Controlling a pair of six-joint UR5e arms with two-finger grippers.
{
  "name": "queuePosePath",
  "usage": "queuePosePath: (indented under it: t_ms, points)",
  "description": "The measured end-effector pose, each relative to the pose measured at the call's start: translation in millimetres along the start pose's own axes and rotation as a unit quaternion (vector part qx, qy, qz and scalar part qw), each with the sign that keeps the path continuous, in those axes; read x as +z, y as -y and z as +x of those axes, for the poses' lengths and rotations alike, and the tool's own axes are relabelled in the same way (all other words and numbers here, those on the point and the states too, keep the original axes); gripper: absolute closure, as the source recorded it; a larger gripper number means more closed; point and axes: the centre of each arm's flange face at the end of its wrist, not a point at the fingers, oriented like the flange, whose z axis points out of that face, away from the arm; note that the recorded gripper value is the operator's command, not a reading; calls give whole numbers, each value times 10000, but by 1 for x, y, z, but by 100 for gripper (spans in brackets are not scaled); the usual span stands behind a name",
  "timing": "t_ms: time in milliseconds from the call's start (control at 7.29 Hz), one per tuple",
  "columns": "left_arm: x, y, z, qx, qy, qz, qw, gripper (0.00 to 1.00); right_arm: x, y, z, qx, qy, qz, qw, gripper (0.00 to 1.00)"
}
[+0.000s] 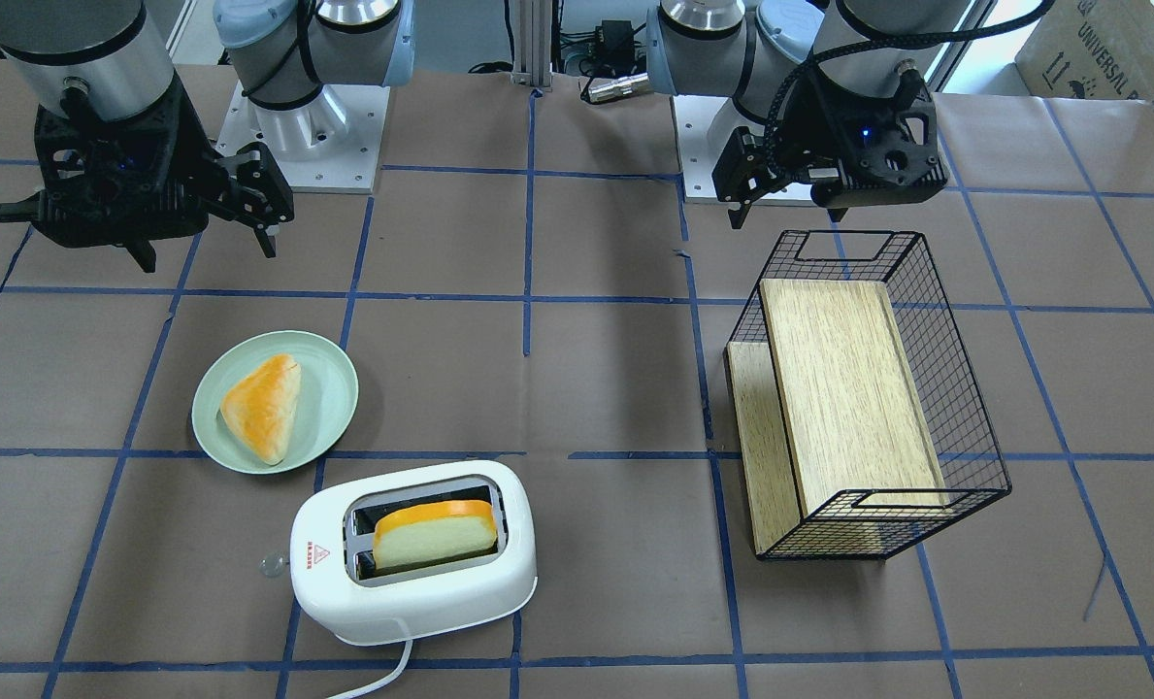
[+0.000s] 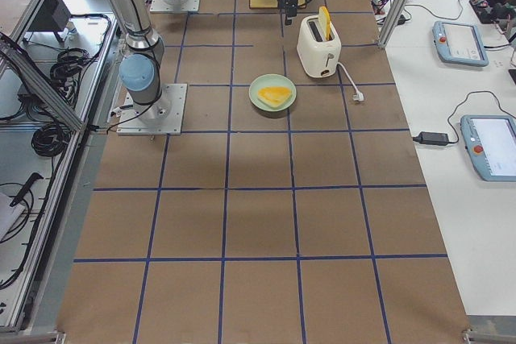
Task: Press toaster with right arm
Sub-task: 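Raise the right gripper and move it toward the toaster's side lever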
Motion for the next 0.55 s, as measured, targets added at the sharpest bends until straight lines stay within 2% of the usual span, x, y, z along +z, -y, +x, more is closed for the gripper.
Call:
queuePosePath:
  t_ms: [275, 412, 549]
  points:
    - [0, 0, 0, 0, -1, 6, 10000, 0, 0, 0, 0, 4, 4, 4, 10000, 0]
    - [0, 0, 0, 0, -1, 5, 10000, 0, 2, 2, 2, 15, 38, -11, 10000, 4]
    - [0, 0, 0, 0, 0, 4, 10000, 0, 8, 8, 7, 59, 113, -38, 9999, 26]
